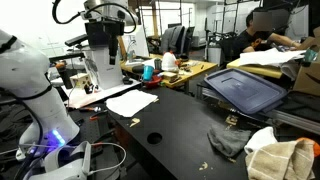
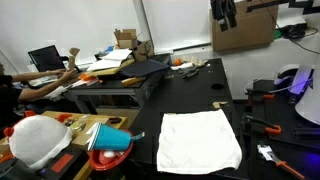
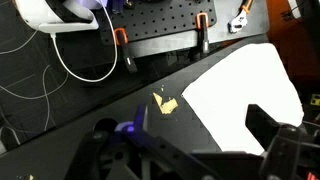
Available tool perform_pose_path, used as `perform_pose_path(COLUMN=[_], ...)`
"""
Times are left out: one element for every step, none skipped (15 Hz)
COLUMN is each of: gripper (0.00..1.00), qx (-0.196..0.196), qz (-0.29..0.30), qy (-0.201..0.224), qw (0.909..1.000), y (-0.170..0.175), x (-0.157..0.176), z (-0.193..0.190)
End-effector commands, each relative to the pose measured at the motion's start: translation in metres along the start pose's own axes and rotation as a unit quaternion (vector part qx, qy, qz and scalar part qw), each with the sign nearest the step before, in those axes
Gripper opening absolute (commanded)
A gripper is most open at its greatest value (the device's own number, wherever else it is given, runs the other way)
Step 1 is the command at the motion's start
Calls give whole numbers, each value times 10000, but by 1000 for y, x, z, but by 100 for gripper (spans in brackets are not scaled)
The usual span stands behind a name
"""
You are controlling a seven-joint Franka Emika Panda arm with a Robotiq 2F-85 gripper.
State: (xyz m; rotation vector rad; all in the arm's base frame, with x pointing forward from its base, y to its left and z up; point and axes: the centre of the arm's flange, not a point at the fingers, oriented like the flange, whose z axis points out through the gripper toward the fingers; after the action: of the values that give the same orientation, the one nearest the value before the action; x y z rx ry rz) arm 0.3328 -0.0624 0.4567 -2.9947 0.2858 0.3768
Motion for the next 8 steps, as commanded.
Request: perform_pose_path(gripper=[100,100,100,100,100,100,100,100], qx=[0,0,0,0,-88,-107,-106,-115], qz=[0,0,0,0,50,52,25,52], qy=[1,1,1,1,-93,-142,-275,-346], qw=[10000,10000,10000,10000,9999,9998,9996,9993], y=[0,0,0,0,-1,-4,-5,-6], x=[0,0,0,0,5,12,21,29], z=[0,0,0,0,3,7,11,14])
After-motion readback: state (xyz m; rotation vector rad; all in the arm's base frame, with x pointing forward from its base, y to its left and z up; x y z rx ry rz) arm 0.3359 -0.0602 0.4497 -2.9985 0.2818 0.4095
